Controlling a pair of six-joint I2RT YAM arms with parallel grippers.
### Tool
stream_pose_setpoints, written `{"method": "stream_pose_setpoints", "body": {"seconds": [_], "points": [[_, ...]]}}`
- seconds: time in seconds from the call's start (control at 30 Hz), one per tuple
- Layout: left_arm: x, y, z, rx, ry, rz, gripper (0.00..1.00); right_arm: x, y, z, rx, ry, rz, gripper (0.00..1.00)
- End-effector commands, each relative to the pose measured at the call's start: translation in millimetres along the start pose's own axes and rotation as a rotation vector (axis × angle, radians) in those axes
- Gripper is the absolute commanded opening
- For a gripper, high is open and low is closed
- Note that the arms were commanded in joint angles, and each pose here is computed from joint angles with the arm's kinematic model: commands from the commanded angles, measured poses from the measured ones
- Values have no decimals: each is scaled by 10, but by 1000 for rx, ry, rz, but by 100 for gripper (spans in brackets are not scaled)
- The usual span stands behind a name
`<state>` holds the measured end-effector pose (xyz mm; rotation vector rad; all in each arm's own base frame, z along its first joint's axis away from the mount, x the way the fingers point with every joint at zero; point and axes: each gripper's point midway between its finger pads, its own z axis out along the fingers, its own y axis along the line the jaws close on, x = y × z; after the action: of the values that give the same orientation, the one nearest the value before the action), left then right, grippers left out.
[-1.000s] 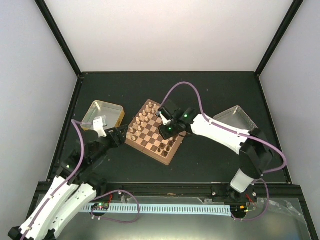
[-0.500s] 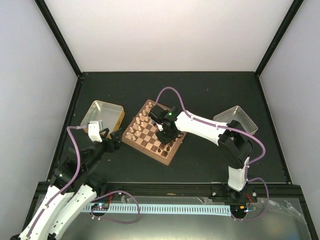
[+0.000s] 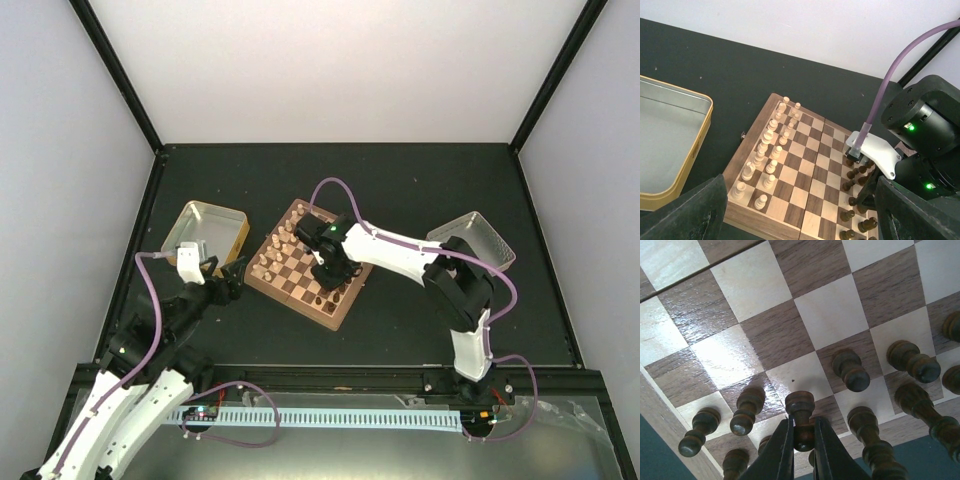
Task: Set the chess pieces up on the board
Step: Place the chess piece on the chessboard.
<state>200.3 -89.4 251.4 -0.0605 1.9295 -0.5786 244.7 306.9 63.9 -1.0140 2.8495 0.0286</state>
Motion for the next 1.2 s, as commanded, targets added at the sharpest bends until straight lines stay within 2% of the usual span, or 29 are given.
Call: {"method": "stream_pose_setpoints", "body": {"seconds": [0.0, 0.8, 1.17], "points": [[-35, 23, -24, -10, -23, 13, 83, -55, -32, -5, 28, -6, -21, 10], [-30, 58, -7, -30, -21, 12, 84, -150, -10, 34, 25, -29, -24, 22], [-32, 59, -10, -30, -23, 12, 84, -199, -1, 23, 21, -52, -22, 12]]}}
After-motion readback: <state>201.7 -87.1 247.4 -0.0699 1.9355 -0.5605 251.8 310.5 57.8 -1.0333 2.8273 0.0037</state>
